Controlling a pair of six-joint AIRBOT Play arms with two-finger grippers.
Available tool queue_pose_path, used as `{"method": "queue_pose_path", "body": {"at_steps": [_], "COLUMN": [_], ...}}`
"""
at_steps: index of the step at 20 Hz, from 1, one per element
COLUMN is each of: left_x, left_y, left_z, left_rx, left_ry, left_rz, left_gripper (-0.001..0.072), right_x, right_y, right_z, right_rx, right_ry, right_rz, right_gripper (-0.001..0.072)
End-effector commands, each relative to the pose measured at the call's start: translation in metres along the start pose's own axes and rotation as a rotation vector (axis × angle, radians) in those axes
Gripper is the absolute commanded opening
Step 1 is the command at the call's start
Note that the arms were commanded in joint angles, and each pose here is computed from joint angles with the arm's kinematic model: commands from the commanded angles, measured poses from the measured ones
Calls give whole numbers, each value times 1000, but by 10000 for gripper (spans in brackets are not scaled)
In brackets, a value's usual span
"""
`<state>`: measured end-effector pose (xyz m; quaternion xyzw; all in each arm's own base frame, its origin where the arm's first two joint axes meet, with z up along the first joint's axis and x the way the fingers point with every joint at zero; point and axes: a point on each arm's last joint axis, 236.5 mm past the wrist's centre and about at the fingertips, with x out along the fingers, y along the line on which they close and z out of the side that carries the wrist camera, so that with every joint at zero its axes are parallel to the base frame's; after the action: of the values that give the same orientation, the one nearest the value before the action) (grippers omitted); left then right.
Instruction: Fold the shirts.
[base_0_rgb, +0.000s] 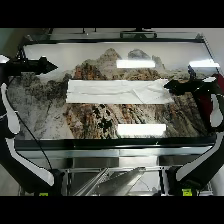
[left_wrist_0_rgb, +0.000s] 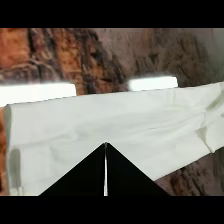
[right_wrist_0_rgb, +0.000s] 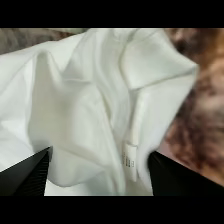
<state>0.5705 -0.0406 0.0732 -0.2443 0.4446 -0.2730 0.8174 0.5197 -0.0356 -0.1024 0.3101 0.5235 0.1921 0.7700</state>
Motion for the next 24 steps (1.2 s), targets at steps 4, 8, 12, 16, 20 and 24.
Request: {"method": "queue_pose_path", "body": {"at_steps": [4, 8, 12, 16, 20, 24], "left_x": [62, 133, 219, 270, 292, 302], "left_y": [-72, -101, -119, -134, -146, -150], "left_z": [-28, -69, -128, -159, -185, -200], "left_rx": [121, 144, 133, 106, 137, 135], "left_ry": [104, 207, 301, 314, 333, 358], "left_rz": [-80, -127, -136, -87, -40, -50], "left_gripper": [-1, -1, -3, -3, -2, -2], "right_x": [22, 9, -35, -63, -65, -36], "right_y": [24, 59, 136, 221, 310, 357], "right_z": [-2, 12, 34, 32, 8, -15], "right_rx": [-20, -10, -70, -162, -229, -237], "right_ry": [7, -24, -49, -51, -28, 15], "right_rz": [76, 197, 325, 357, 447, 475], "right_gripper": [74, 28, 28, 29, 28, 28]}}
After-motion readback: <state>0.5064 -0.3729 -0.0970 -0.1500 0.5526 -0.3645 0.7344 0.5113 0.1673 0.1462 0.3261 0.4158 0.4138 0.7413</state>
